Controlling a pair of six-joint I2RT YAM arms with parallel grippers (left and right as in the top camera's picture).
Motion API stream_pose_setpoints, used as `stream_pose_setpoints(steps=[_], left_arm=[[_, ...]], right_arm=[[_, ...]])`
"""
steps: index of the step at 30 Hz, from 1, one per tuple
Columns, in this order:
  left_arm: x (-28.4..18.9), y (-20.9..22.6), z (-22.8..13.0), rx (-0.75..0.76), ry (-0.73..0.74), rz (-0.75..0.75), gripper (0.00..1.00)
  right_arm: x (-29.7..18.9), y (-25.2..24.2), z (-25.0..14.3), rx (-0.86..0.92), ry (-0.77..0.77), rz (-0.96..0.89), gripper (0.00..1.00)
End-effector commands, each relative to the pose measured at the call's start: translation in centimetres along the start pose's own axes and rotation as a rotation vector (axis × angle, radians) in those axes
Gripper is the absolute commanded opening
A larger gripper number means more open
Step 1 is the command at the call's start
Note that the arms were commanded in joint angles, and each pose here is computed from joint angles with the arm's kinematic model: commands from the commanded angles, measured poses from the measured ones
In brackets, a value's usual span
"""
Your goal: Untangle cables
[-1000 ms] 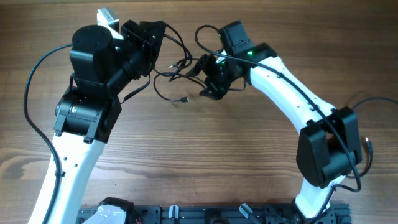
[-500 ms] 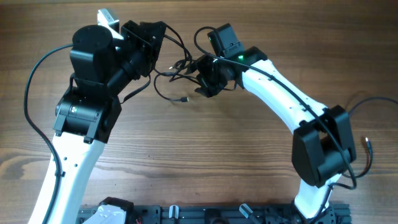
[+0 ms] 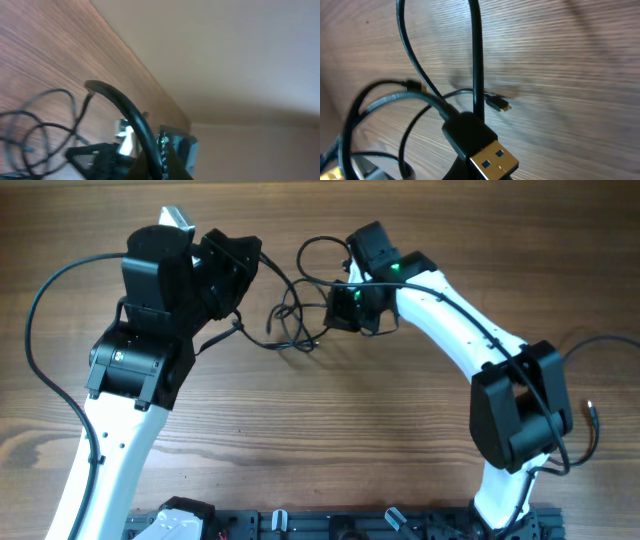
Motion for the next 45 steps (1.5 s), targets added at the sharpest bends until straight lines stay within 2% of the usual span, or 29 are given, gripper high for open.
stream_pose_setpoints(steps=[1,3,7,10,14,16,20,27,34,39,45], left_arm=[[-0.4,0.0,0.7,0.220,-0.026,0.015,0.04],[-0.5,0.3,0.9,0.263,-0.035,0.038,0.04],[-0.7,2.0,1.6,0.255,-0.067,0.129,0.04],[-0.8,2.7,1.6,0.247,-0.058,0.156,0.04],[-0.8,3.0,1.3,0.346,-0.036,0.176,0.04],[-0.9,4.0,1.3,0.364,-0.036,0.236,0.04],[-0.7,6.0,1.1,0.359,-0.022,0.352,0.04],[1.2,7.8,0.2,0.349,0.052,0.409,0.04],[0.6,9.1,-0.1,0.355,0.070,0.489,0.04],[0.3,9.4,-0.3,0.428,0.101,0.503,0.04],[-4.6,6.7,5.5,0.479,-0.050,0.497,0.04]], right_arm=[[-2.7,-1.5,1.8,-0.098,-0.083,-0.043,0.04],[-4.8,-2.6,2.7,-0.099,-0.151,-0.084,0.04],[-10.5,-5.3,4.7,-0.022,-0.306,-0.151,0.04],[-14.4,-6.5,5.3,-0.028,-0.375,-0.134,0.04],[-17.9,-7.3,5.5,-0.013,-0.446,-0.109,0.04],[-18.8,-7.3,5.4,-0.013,-0.468,-0.098,0.04],[-18.8,-7.5,5.0,-0.015,-0.453,-0.108,0.04],[-18.9,-8.0,4.9,-0.045,-0.454,-0.146,0.04],[-19.2,-9.8,4.8,-0.035,-0.470,-0.268,0.04],[-19.4,-10.5,4.8,-0.015,-0.483,-0.315,0.04],[-19.3,-10.0,5.6,0.053,-0.520,-0.269,0.05]])
Point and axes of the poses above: each gripper's point midway between its finger pads, its own x axis out along the fingers, its own y axis along the line the jaws close on, z = x × y, the point moved 4 cm from there along -x, back along the fingers, and after that the axes turned 14 degrees about x, right-handed, at the moved point
